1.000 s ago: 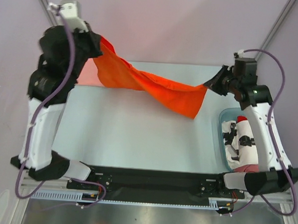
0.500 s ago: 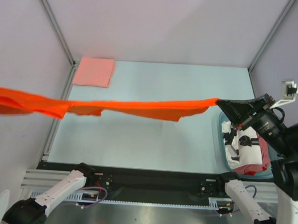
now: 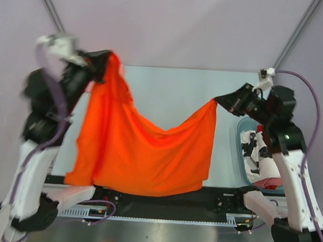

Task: Fold and stack the t-shirts
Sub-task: Flatten the tshirt out

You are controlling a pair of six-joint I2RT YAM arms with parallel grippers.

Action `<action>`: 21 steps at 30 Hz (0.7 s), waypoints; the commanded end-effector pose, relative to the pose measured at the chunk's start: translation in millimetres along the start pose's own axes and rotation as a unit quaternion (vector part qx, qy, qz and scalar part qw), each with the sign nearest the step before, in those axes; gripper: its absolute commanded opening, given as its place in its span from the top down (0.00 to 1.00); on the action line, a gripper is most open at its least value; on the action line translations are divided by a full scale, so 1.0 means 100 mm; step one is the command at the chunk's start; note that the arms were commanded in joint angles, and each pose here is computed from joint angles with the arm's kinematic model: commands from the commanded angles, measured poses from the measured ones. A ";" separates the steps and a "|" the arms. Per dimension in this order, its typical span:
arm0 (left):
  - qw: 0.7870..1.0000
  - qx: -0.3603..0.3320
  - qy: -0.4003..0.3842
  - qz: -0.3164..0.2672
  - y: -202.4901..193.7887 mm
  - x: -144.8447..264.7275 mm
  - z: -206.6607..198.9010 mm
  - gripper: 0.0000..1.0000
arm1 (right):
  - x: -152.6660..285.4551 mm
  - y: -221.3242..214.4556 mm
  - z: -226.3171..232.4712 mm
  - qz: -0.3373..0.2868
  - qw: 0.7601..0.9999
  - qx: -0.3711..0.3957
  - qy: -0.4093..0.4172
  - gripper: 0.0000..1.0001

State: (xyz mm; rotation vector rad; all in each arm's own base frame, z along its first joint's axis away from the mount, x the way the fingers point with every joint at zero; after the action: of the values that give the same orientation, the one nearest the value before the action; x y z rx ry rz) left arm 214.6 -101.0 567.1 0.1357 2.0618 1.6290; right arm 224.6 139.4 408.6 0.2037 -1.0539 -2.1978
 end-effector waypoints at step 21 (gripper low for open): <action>0.953 0.063 0.072 0.288 -3.60 -2.50 1.83 1.00 | -2.16 0.06 -3.09 0.073 0.960 -0.042 -0.268 1.00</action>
State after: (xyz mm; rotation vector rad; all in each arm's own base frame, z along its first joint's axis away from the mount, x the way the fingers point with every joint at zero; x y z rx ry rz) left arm 596.4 -123.3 178.8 0.9547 2.4873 2.0173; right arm 501.9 76.5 131.5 -0.6526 -1.1315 -2.1647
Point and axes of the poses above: each gripper's point midway between its finger pads, its own x axis back along the fingers, its own z axis along the line the jaws close on, y = z × x, the point moved 3 cm from there along x, back along the fingers, and after that the axes turned 3 degrees about x, right-handed, at the moved point
